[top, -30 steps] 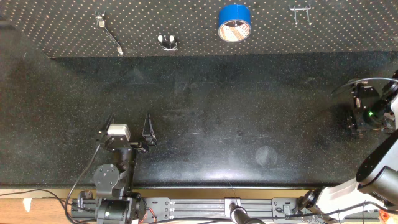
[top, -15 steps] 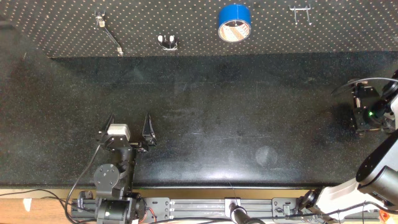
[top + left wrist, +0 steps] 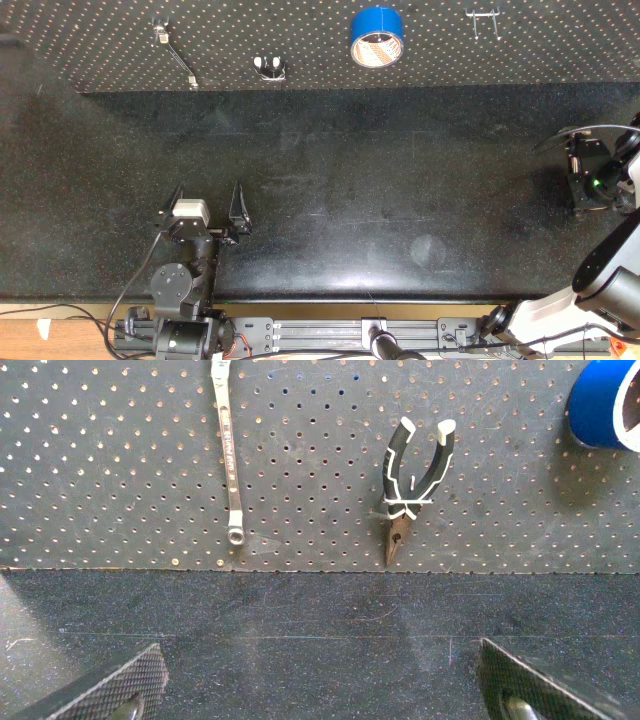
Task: Place Tools Onto Pegboard
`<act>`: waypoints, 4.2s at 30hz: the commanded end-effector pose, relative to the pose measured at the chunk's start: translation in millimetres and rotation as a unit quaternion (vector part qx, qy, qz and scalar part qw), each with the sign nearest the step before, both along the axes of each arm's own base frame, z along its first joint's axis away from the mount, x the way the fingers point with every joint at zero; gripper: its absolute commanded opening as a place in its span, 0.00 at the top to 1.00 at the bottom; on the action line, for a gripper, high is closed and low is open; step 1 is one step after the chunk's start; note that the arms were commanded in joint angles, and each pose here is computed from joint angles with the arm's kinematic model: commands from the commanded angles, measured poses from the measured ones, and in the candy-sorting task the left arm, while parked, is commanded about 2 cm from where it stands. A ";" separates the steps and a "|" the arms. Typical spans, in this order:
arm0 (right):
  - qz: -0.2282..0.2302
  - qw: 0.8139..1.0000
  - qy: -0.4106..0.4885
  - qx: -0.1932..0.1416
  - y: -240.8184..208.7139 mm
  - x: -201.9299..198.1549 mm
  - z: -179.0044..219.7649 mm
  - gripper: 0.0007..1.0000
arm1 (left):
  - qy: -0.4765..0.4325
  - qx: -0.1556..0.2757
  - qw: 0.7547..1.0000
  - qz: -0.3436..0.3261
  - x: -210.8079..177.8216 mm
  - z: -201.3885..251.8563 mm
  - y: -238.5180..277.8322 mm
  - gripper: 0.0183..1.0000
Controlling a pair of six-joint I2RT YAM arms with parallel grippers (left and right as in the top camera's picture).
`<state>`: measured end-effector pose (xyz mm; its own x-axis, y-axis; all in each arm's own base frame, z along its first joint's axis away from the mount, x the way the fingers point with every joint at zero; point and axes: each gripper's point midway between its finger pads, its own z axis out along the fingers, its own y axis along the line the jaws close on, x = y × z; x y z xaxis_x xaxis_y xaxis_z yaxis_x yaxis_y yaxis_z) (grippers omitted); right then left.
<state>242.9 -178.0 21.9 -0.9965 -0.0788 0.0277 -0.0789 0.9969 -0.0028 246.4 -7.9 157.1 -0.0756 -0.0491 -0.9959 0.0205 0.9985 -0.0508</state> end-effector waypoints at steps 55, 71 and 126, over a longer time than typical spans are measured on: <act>0.032 0.898 -0.424 0.112 198.6 137.3 203.0 0.93 | -0.001 0.005 1.000 0.006 -0.4 -0.2 1.9 0.00; 0.018 0.934 -0.338 0.119 197.5 145.4 139.8 0.07 | -0.001 0.005 1.000 0.006 -0.4 -0.2 1.9 0.00; 0.028 0.715 -0.681 0.155 225.8 -2.5 139.9 0.02 | -0.001 0.005 1.000 0.006 -0.4 -0.2 1.9 0.00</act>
